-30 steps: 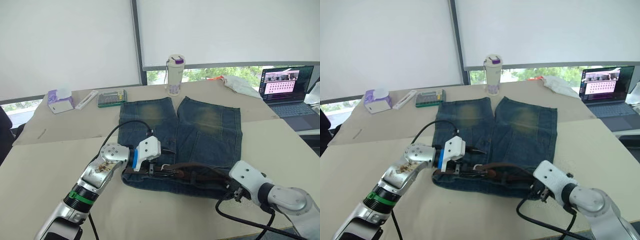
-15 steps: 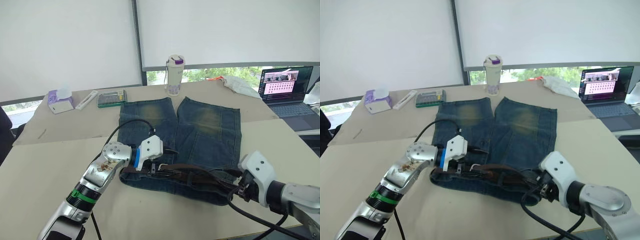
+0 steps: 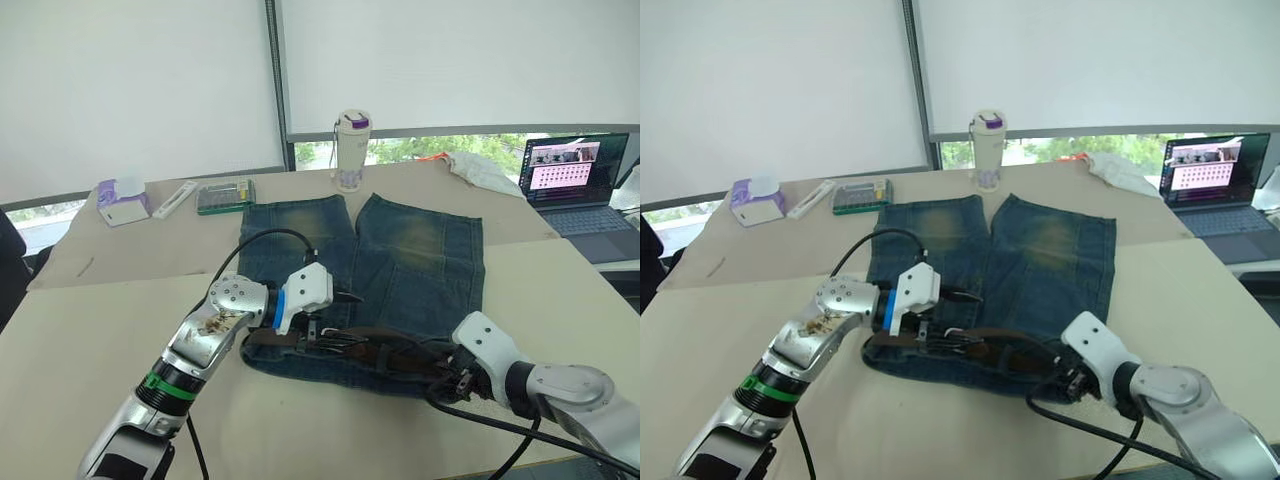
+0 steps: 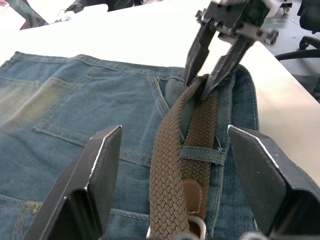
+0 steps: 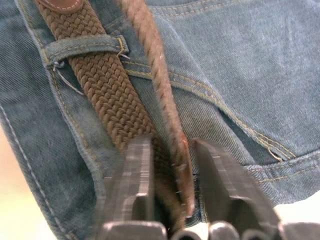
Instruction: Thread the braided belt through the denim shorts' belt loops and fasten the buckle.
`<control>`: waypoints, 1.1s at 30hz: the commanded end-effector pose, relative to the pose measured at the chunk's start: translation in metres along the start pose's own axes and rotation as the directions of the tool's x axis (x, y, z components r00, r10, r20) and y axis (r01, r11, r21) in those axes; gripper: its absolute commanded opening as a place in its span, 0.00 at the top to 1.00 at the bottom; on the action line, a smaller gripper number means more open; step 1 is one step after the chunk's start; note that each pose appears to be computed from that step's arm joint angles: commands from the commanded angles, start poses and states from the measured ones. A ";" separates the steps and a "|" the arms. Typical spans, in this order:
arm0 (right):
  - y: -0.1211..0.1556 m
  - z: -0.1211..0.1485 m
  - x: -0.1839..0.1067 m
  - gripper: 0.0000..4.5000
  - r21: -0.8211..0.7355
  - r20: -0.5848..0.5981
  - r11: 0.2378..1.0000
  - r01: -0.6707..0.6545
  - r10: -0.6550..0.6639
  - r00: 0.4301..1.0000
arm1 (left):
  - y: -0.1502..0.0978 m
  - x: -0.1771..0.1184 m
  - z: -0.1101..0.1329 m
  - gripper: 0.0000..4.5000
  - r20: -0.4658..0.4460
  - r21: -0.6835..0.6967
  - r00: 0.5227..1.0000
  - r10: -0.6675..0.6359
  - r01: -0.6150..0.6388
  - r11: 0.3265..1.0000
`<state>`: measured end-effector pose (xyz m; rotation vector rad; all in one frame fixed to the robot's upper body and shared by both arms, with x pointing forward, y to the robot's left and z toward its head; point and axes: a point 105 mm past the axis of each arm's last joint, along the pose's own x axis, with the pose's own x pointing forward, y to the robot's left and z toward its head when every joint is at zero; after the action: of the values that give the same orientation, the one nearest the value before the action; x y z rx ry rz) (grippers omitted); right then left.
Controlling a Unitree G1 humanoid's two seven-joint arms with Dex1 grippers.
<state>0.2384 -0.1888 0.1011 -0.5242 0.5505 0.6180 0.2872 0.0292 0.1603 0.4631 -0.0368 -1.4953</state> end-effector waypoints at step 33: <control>0.016 0.093 -0.005 1.00 -0.395 0.145 0.918 -0.024 0.088 0.985 | 0.021 0.059 0.019 0.98 -0.264 0.425 0.952 -0.156 0.260 0.867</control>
<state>0.2582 -0.1344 0.1559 -0.8371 0.3480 0.7890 0.3027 -0.0364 0.1649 1.0284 -0.1516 -1.6673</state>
